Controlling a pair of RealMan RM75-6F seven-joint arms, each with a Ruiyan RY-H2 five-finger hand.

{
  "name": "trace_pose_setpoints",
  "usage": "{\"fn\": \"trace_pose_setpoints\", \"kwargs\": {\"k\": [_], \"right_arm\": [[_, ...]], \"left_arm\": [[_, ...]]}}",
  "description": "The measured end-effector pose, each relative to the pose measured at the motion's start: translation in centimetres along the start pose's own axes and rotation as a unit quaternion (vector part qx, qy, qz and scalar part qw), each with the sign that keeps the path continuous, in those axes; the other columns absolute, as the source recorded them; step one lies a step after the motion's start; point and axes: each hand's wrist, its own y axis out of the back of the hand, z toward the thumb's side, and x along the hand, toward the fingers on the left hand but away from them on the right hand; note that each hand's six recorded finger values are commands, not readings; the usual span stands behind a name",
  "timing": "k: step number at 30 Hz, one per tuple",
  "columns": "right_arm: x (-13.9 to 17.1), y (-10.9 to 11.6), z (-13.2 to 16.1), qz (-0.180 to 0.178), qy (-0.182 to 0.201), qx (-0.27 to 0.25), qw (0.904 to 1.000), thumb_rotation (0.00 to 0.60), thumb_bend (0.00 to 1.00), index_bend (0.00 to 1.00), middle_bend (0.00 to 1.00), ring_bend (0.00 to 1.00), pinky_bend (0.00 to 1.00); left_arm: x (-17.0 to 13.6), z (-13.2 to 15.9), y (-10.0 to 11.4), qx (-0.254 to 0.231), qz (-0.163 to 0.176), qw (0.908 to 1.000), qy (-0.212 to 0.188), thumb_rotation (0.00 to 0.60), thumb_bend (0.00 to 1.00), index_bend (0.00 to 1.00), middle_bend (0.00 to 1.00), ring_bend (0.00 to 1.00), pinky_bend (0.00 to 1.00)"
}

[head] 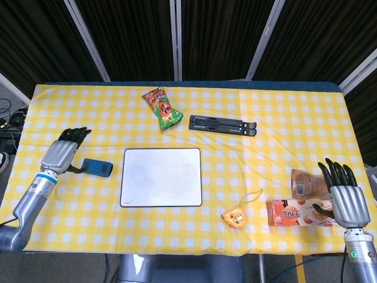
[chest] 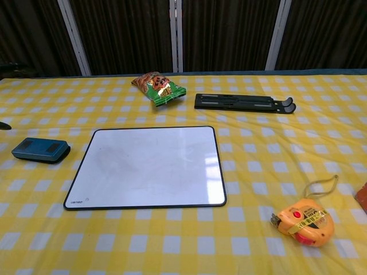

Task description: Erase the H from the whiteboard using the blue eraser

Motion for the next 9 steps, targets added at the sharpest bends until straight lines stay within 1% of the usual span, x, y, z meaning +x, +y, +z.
{"fn": "trace_pose_setpoints", "kwargs": {"k": [3,4,7,9], "right_arm": [[0.2,0.3,0.2,-0.005,0.005,-0.003,1.0000,0.600,0.00,0.00,0.00,0.00,0.00],[0.2,0.3,0.2,-0.006,0.006,-0.005,0.9999,0.600,0.00,0.00,0.00,0.00,0.00],[0.2,0.5,0.2,-0.009,0.008,-0.008,0.9999,0.600,0.00,0.00,0.00,0.00,0.00],[0.2,0.6,0.2,-0.010,0.009,-0.009,0.9999,0.600,0.00,0.00,0.00,0.00,0.00]], "left_arm": [[-2.9,-0.7,1.3,-0.012,0.040,0.9989,0.022,0.600,0.00,0.00,0.00,0.00,0.00],[-4.2,-1.1,1.7,-0.017,0.054,0.9978,0.035,0.600,0.00,0.00,0.00,0.00,0.00],[-7.8,-2.3,2.3,-0.026,0.077,0.9940,0.073,0.600,0.00,0.00,0.00,0.00,0.00],[-9.6,-3.1,2.5,-0.024,0.087,0.9914,0.095,0.600,0.00,0.00,0.00,0.00,0.00]]}}
